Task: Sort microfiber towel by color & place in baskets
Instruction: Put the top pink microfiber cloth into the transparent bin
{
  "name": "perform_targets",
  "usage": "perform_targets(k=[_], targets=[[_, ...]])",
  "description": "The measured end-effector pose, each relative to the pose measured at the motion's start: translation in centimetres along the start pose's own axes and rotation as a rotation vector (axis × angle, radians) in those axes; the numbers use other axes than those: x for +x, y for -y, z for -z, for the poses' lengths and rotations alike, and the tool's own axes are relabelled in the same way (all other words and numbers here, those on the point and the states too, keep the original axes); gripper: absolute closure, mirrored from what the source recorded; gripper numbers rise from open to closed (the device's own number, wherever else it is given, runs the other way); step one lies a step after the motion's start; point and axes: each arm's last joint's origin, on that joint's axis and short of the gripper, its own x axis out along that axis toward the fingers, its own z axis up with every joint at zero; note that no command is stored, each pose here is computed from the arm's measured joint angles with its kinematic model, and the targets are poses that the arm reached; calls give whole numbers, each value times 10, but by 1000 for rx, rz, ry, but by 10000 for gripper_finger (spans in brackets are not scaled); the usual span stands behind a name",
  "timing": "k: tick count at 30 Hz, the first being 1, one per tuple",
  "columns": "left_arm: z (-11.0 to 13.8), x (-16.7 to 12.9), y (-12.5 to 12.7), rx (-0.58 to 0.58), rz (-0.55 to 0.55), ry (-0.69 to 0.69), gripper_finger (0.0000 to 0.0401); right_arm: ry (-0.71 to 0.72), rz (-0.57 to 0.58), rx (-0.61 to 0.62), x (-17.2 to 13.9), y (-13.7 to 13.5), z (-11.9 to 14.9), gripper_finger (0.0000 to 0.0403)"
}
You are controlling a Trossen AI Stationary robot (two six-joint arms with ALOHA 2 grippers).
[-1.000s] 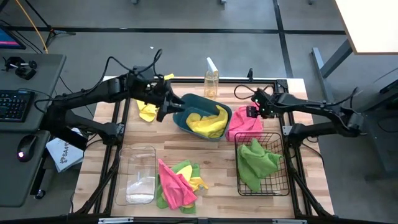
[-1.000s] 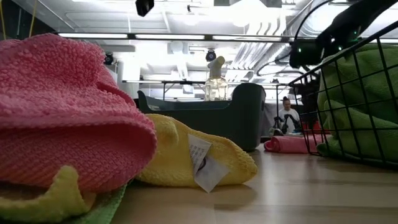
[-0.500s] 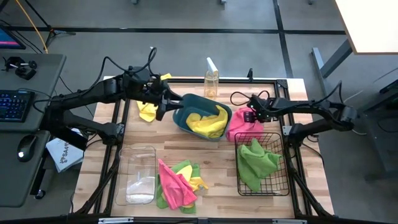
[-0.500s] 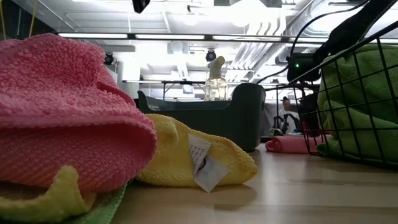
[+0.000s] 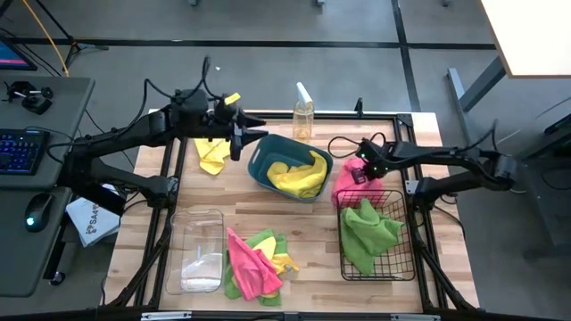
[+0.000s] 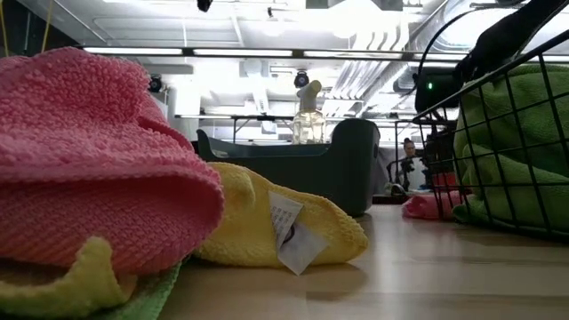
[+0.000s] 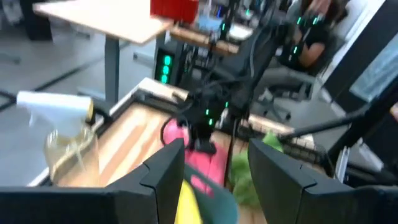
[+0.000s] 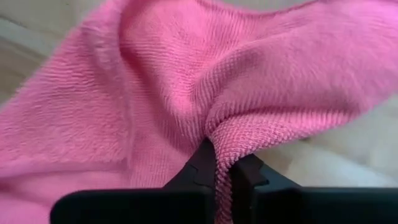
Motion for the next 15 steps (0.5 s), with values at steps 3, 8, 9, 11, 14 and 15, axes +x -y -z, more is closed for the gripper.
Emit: perform_targets(k=[3, 8, 9, 11, 14, 15], targets=[[-9, 0, 2, 8, 19, 93, 236, 43, 14, -51, -13, 2, -1, 398], [-17, 4, 3, 15, 23, 184, 234, 187, -33, -155, -51, -2, -10, 400], [-16, 6, 2, 14, 13, 186, 232, 215, -41, -164, -61, -2, -12, 400], [-14, 12, 1, 10, -10, 178, 225, 309, -86, -182, -87, -5, -17, 400], [-9, 28, -1, -13, -16, 154, 209, 458, -186, -184, -132, -10, -24, 401], [-8, 36, -1, -17, -12, 141, 203, 502, -227, -186, -148, -12, -25, 401]])
